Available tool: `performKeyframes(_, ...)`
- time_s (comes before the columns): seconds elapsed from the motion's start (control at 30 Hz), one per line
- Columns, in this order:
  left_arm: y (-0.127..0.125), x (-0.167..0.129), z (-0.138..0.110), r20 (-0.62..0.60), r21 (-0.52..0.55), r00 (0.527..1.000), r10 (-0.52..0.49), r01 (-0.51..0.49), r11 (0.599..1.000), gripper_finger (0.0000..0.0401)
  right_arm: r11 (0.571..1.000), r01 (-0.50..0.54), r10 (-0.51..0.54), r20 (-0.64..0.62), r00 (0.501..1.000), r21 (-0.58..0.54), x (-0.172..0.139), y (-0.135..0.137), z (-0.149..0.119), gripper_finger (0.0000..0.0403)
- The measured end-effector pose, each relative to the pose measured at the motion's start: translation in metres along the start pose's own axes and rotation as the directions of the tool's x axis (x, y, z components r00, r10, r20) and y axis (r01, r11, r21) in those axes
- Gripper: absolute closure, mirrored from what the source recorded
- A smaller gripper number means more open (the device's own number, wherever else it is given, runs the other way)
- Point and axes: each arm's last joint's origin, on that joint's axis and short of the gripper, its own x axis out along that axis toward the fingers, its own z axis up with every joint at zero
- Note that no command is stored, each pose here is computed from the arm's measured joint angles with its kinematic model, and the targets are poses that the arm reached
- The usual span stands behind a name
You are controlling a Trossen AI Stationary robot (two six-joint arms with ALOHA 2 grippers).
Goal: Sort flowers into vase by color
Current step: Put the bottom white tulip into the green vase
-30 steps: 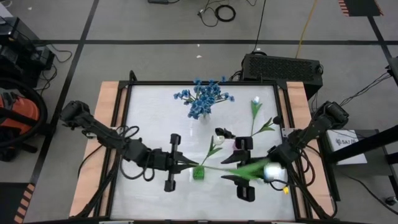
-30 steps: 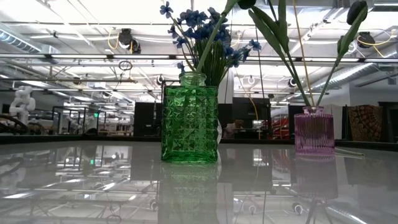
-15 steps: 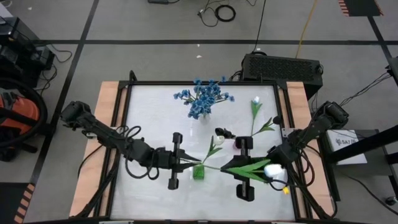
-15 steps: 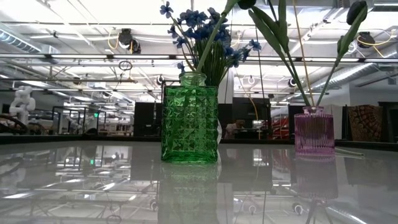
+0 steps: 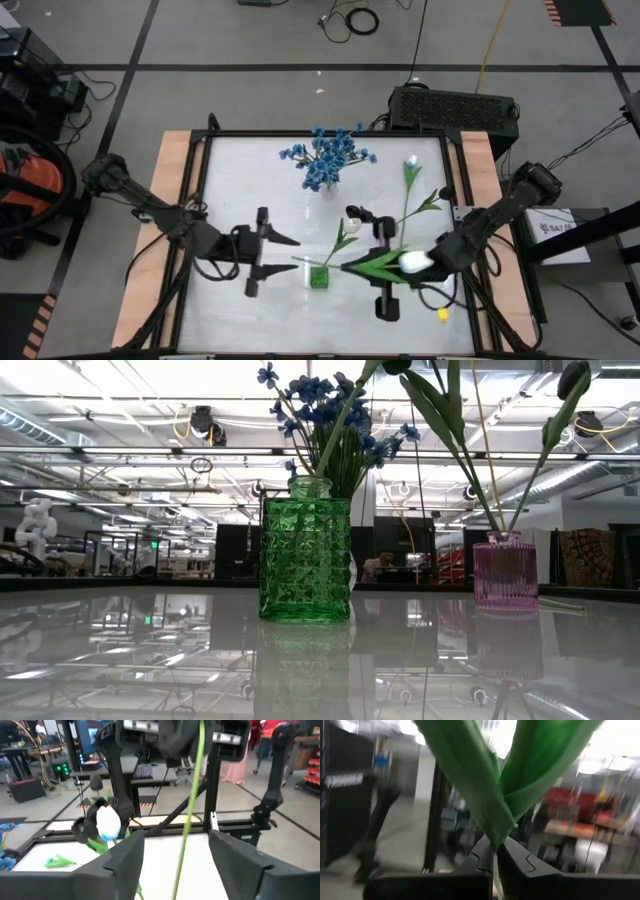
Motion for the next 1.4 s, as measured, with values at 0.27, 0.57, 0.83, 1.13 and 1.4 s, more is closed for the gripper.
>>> performKeyframes(0.27, -0.012, -0.004, 0.006, 0.070, -0.004, 0.997, -0.022, 0.022, 1.000, 0.0152, 0.999, -0.029, 0.034, -0.298, 0.954, 0.024, 0.024, 0.007, -0.005, 0.0397)
performKeyframes(0.57, -0.018, 0.024, 0.000, 0.063, 0.022, 0.998, -0.007, 0.006, 1.000, 0.0151, 0.999, -0.001, 0.016, -0.315, 0.949, 0.046, 0.029, 0.003, -0.009, 0.0397)
performKeyframes(0.83, -0.020, 0.046, -0.003, 0.039, 0.046, 0.999, 0.011, -0.013, 0.999, 0.0151, 0.998, 0.014, 0.006, -0.331, 0.944, 0.056, 0.031, -0.001, -0.011, 0.0397)
performKeyframes(1.13, -0.017, 0.061, -0.004, 0.036, 0.120, 0.999, 0.037, -0.041, 0.992, 0.0166, 0.998, 0.015, 0.007, -0.341, 0.940, 0.060, 0.031, -0.001, -0.012, 0.0397)
performKeyframes(1.4, -0.017, 0.063, -0.005, 0.042, 0.140, 0.999, 0.022, -0.028, 0.990, 0.0264, 0.998, 0.037, -0.014, -0.366, 0.931, 0.055, 0.033, -0.007, -0.016, 0.0397)
